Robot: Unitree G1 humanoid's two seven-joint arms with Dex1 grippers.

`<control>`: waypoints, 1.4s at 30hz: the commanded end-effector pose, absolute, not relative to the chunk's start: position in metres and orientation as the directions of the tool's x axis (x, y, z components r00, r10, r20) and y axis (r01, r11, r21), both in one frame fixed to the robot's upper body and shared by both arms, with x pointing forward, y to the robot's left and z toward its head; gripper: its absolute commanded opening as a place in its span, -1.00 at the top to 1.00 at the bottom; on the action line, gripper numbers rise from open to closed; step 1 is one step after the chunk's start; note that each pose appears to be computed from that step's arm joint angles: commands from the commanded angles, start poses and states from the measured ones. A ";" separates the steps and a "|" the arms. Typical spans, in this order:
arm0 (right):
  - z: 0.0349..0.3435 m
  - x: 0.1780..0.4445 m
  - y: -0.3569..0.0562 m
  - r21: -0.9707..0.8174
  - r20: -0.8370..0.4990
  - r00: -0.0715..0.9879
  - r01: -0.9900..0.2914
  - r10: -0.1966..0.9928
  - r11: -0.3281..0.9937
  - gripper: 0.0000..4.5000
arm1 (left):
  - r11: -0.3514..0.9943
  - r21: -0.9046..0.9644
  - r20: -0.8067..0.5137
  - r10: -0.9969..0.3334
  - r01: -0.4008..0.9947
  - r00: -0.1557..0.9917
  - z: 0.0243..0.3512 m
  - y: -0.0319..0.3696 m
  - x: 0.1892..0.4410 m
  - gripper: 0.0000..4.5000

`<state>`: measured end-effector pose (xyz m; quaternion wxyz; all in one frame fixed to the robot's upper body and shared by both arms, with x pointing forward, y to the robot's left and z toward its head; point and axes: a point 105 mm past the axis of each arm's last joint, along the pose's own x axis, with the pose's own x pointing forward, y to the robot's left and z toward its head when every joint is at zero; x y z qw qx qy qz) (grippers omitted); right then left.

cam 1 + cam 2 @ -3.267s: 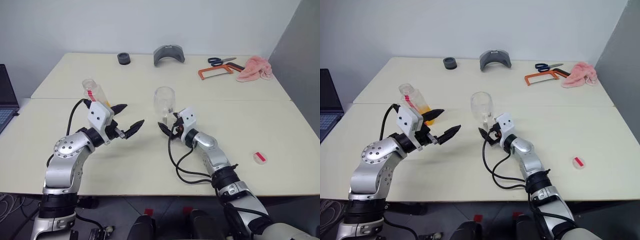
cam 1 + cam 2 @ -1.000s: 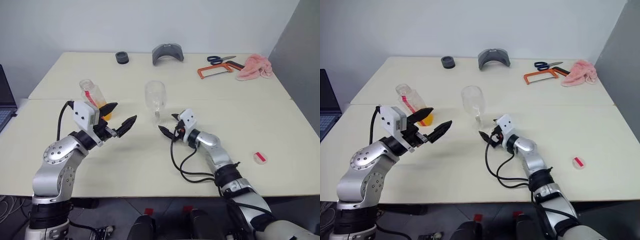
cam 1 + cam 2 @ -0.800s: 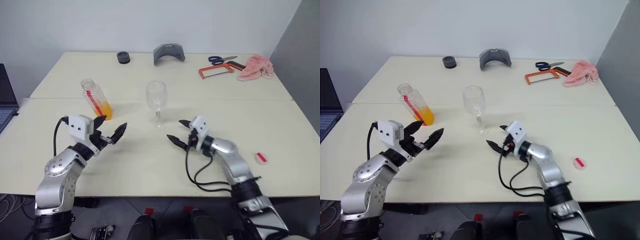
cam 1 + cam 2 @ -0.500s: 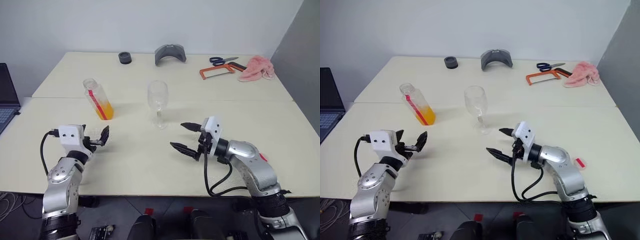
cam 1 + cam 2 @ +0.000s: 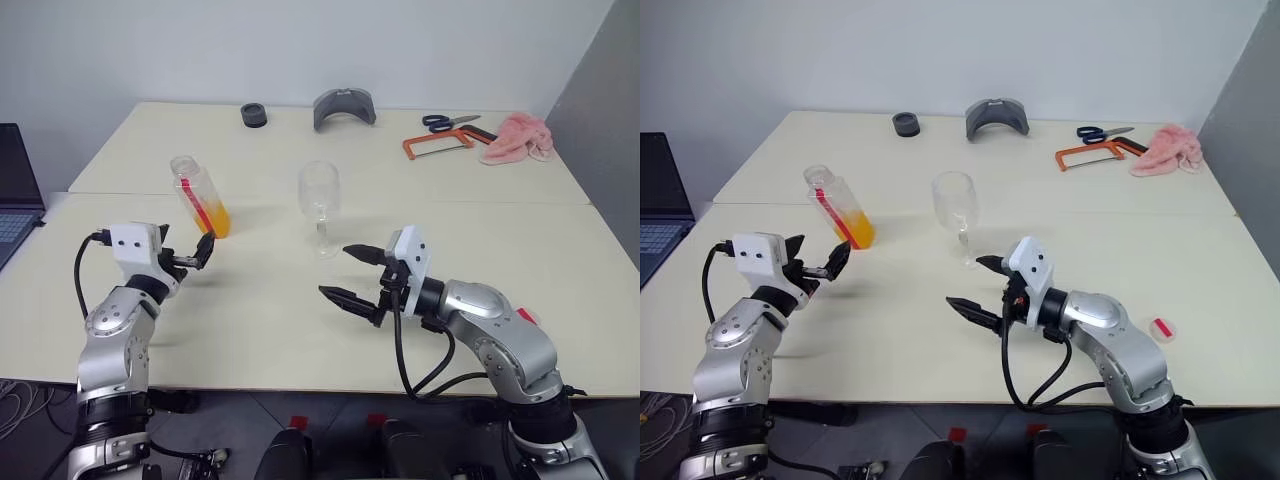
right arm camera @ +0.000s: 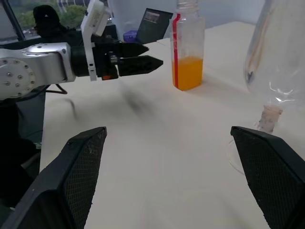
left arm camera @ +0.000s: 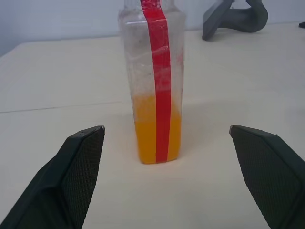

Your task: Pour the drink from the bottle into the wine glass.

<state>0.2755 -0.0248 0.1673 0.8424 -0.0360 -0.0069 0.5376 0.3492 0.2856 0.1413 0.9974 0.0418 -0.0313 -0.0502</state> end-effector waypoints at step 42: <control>0.200 0.277 -0.014 -0.197 0.042 0.379 -0.904 0.924 0.380 -1.00 | 0.990 0.106 0.130 -0.103 0.090 0.986 0.180 0.290 0.421 0.08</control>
